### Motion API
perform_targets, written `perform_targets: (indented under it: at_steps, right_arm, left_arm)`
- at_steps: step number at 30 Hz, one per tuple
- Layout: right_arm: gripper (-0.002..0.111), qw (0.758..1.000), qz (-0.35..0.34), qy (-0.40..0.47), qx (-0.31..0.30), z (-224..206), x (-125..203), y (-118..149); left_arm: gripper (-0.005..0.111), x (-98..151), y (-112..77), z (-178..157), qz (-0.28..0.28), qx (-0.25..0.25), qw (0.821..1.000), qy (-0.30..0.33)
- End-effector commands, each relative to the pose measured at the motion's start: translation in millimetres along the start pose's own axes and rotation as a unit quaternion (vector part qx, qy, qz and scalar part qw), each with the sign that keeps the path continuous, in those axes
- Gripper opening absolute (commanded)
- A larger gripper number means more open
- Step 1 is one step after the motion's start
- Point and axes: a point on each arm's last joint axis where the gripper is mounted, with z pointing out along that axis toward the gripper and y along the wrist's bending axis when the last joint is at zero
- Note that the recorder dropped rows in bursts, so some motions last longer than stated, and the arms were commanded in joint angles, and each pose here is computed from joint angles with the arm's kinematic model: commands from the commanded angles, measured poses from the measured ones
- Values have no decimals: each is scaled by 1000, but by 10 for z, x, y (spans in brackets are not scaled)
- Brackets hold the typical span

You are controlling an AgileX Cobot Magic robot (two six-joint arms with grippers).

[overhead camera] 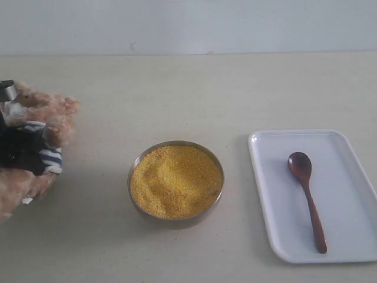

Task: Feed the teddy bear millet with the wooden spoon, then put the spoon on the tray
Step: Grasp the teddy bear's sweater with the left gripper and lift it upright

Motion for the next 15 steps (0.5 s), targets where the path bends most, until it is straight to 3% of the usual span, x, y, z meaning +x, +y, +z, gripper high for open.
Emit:
perform_targets:
  at_steps: [1,7,15]
  right_arm:
    - [1,1000,1,-1,0,-4,-3,1]
    - [1,1000,-6,-1,2,-4,-2,-4]
    - [1,999,-10,-41,12,-7,-75,-20]
  left_arm:
    - [4,31,-331,-186,142,14,990,-13]
    - [4,169,-718,-273,305,-13,952,1]
    - [4,271,-946,-404,387,-13,922,-19]
